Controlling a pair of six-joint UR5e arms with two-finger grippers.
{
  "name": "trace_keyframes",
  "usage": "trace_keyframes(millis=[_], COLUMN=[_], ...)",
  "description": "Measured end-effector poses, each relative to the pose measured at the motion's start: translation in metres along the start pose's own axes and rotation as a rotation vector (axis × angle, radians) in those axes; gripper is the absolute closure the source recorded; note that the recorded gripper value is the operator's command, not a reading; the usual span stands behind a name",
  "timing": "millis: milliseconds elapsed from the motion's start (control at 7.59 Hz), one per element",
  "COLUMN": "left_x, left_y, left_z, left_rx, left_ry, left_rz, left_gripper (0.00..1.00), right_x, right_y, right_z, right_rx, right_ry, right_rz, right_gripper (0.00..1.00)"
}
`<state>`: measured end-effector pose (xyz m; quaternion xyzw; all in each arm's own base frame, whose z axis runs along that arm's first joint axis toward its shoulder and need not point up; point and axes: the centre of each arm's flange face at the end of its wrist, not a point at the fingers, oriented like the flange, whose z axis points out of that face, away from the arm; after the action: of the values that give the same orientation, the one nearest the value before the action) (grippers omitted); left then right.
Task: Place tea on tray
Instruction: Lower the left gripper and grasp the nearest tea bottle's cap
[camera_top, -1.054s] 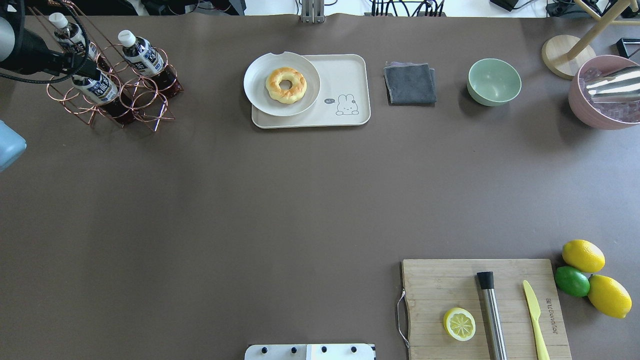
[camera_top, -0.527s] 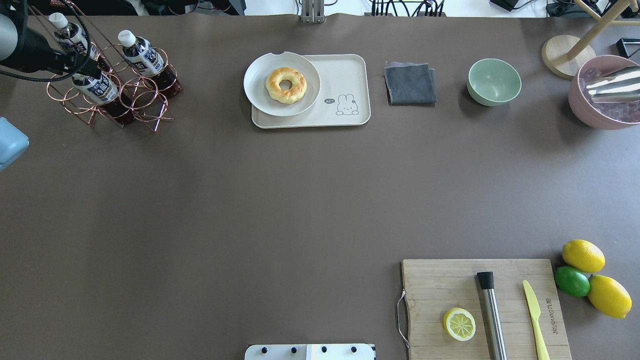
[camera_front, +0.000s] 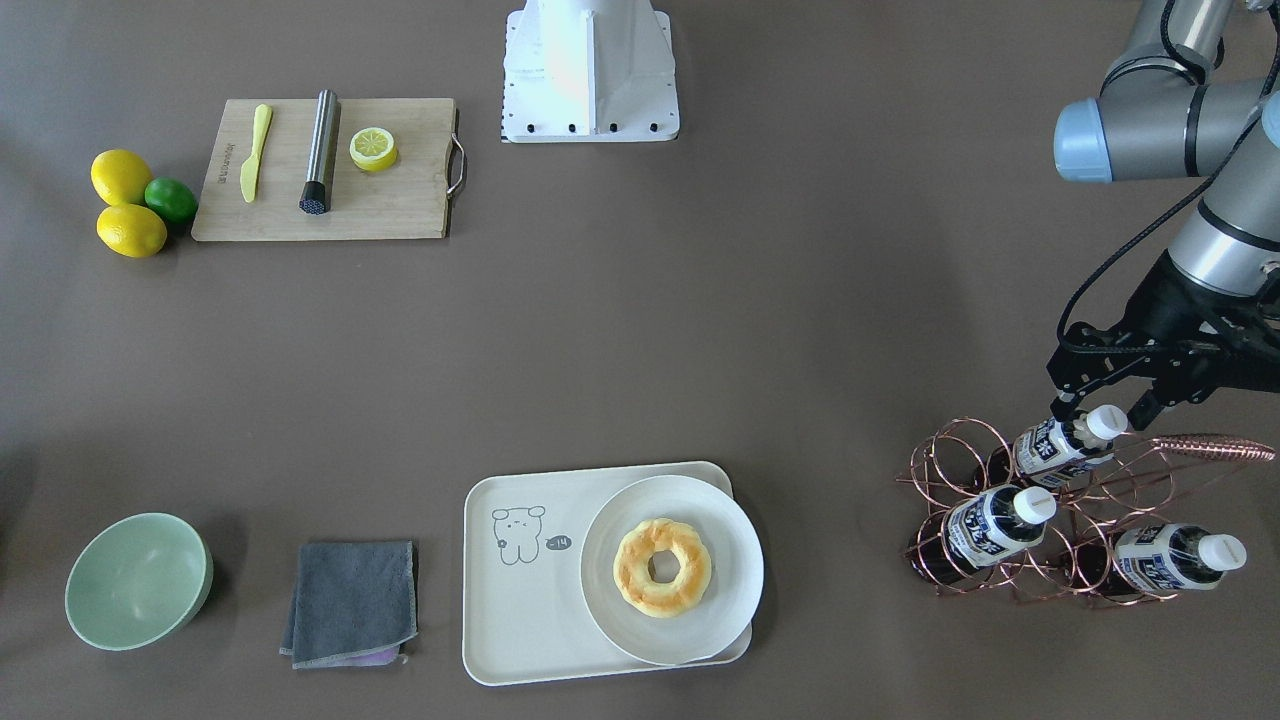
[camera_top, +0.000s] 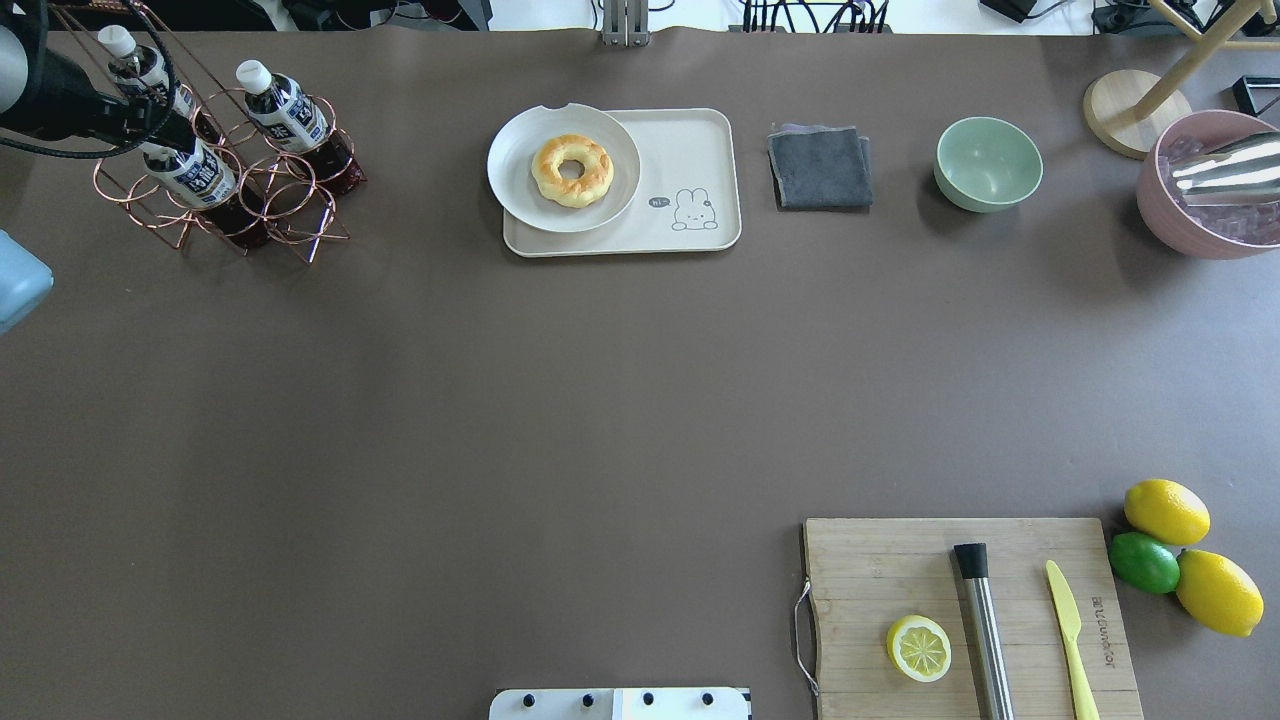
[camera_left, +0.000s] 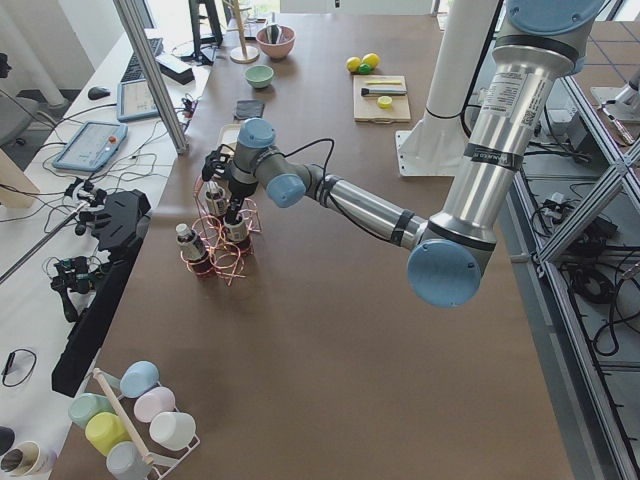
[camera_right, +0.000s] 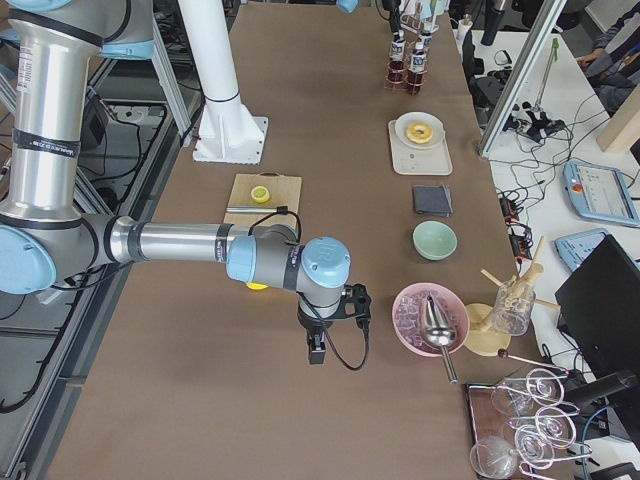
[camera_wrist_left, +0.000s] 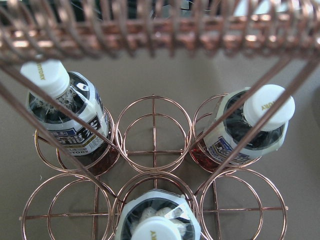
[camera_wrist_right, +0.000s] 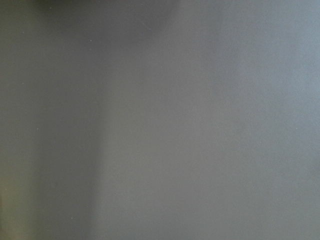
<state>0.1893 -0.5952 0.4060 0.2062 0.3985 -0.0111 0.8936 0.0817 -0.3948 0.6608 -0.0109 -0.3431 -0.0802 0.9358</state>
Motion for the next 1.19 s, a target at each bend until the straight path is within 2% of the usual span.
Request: trace_keyframes(millis=[263,527,1185], left_x=[-0.0007,-0.0006,-0.008], left_y=[-0.0005,-0.0021,-0.0074], left_z=[0.0005,0.0003,-0.0061], left_rx=[-0.001,0.0,0.011], left_ry=[-0.002,-0.003,-0.006], left_rz=[-0.002,-0.005,-0.018], left_gripper=[0.42,0.5,0.52], right_x=[0.0002,0.0008,0.0023], right_y=[0.0012,0.0037,0.0089], right_z=[0.0006,0.002,0.0054], right_rx=[0.003,0.003,-0.004], right_ry=[0.001,0.001,-0.001], right_rz=[-0.003,-0.003,0.002], right_gripper=[0.0,0.0,0.0])
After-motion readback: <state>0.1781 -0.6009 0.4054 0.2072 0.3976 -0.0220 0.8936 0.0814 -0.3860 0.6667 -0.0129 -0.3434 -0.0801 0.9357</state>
